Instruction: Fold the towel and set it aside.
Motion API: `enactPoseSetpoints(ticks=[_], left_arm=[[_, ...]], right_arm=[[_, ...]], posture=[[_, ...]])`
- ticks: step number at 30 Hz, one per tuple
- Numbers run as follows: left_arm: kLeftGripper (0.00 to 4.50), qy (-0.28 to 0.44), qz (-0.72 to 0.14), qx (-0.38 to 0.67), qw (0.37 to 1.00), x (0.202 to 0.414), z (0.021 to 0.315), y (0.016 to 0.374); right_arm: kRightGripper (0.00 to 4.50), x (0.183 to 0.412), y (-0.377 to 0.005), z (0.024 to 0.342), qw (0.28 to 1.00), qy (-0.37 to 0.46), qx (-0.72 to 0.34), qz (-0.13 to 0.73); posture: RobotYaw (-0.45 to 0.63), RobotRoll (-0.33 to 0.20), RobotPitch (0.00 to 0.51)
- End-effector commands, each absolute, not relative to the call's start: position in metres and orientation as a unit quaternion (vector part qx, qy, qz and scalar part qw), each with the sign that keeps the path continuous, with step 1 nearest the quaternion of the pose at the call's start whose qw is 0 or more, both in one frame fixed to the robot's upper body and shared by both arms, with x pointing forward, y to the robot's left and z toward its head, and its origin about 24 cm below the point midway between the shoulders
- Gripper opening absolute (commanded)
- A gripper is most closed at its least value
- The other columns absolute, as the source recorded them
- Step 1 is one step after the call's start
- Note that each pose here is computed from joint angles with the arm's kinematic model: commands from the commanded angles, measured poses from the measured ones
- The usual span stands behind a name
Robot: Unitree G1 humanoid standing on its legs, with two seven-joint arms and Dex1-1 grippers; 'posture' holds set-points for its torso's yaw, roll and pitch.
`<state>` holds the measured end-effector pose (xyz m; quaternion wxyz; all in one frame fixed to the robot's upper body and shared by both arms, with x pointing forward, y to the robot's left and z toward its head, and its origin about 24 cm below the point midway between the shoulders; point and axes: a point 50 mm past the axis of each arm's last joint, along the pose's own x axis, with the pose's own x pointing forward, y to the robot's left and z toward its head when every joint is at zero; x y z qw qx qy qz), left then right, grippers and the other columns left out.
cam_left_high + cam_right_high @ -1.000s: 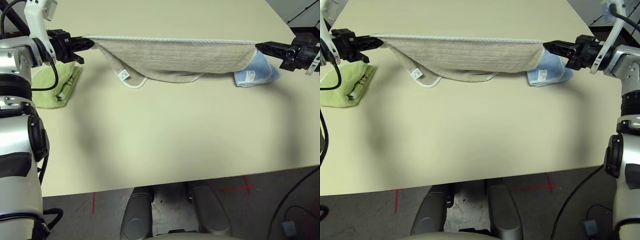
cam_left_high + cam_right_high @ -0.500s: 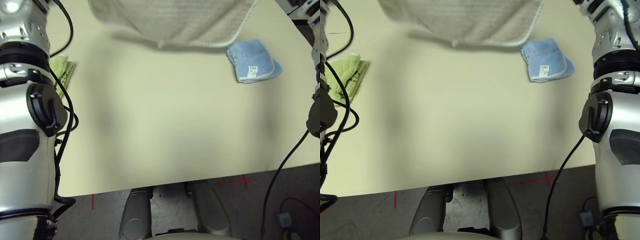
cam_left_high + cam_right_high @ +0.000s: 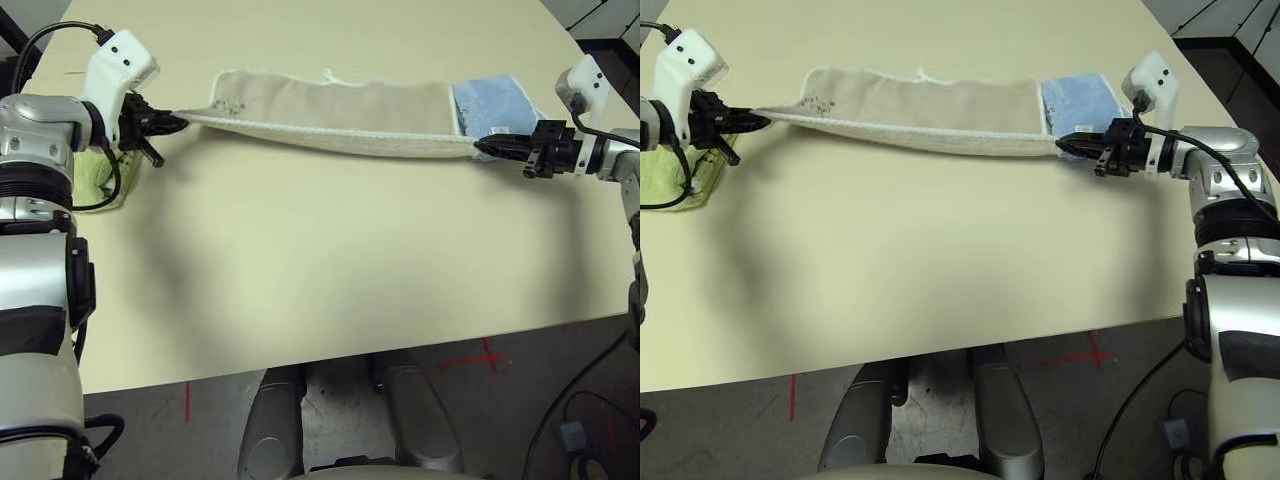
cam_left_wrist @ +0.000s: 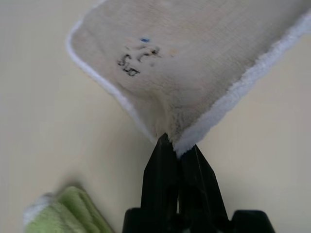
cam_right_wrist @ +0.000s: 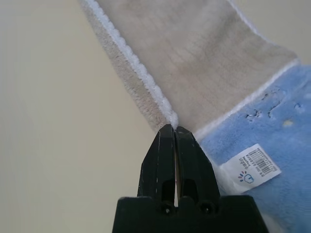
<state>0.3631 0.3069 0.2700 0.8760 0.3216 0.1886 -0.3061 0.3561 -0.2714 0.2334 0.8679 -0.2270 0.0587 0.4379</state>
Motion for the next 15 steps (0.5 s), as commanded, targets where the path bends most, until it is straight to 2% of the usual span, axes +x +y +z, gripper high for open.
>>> enactPoseSetpoints(ticks=[1, 15], left_arm=[[0.03, 0.253, -0.340, 0.324, 0.846, 0.351, 0.266, 0.316], [0.03, 0.359, -0.404, 0.362, 0.760, 0.327, 0.257, 0.328]], right_arm=[[0.00, 0.351, -0.276, 0.235, 0.853, 0.083, -0.263, 0.444], [0.00, 0.348, -0.283, 0.235, 0.826, 0.115, -0.327, 0.444]], posture=[[-0.06, 0.000, 0.272], [-0.05, 0.000, 0.268]])
